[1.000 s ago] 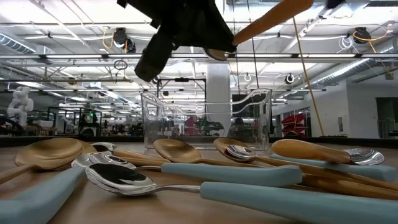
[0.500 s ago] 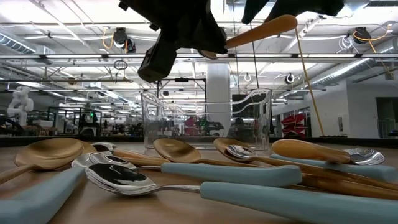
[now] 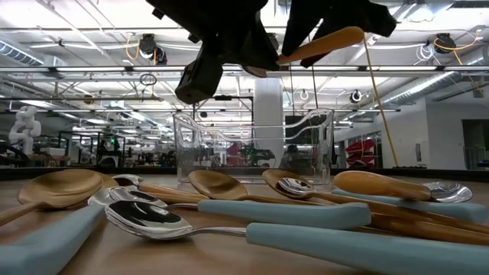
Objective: Sort silverware by color (type)
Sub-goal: Put the yellow spoon into the bottom right transparent bin
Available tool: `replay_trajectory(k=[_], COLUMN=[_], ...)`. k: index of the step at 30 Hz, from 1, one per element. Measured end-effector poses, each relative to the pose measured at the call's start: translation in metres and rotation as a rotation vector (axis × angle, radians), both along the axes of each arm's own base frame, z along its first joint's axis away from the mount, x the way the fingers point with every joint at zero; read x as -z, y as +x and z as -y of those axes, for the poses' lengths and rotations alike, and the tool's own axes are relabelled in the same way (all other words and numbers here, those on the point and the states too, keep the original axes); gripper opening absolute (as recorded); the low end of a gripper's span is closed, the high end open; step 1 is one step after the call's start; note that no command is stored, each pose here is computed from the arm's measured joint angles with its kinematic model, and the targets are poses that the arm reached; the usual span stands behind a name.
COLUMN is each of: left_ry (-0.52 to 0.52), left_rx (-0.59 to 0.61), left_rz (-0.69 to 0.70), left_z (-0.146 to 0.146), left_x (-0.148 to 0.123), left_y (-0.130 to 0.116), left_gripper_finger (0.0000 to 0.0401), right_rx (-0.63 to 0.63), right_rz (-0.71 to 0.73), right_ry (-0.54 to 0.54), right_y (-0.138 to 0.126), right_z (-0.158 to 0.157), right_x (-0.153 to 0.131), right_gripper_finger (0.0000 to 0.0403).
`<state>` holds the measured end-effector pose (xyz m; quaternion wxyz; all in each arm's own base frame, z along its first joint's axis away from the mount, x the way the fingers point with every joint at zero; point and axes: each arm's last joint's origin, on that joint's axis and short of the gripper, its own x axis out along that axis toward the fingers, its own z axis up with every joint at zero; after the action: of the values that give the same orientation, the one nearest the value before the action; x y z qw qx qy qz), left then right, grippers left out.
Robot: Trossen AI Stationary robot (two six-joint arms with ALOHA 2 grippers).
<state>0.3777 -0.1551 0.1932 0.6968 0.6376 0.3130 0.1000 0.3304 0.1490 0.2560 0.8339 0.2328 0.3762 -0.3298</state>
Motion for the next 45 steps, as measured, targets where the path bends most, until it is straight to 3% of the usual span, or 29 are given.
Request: replay_trajectory(k=[6,15,27,32,40,45], left_ry=[-0.012,-0.013,-0.093,-0.173,-0.312,-0.417], left_rx=[-0.005,-0.005,0.010,-0.021,-0.049,-0.087], left_rz=[0.007,0.007,0.037,0.085,0.154,0.219], left_z=[0.000,0.000,0.001,-0.002,-0.002,0.001], left_x=[0.000,0.001,0.001,0.001,0.001,-0.001], left_y=[0.000,0.000,0.001,0.003,0.003,0.000], left_gripper_finger=[0.0026,0.0026,0.0035,0.0083,0.0195,0.0237], right_rx=[-0.010,-0.037,-0.049,-0.041,-0.020,-0.013], right_rz=[-0.012,-0.062,-0.093,-0.129,-0.178,-0.200], right_ry=[0.010,0.044,0.046,0.035,0.026,0.079], right_y=[0.002,0.001,-0.001,-0.005,-0.016,-0.023], right_z=[0.003,0.005,0.005,0.006,0.003,-0.008], right_x=[0.000,0.002,0.002,0.004,0.003,-0.008], right_gripper_finger=[0.0141,0.0036,0.0023,0.0021,0.0020,0.0020])
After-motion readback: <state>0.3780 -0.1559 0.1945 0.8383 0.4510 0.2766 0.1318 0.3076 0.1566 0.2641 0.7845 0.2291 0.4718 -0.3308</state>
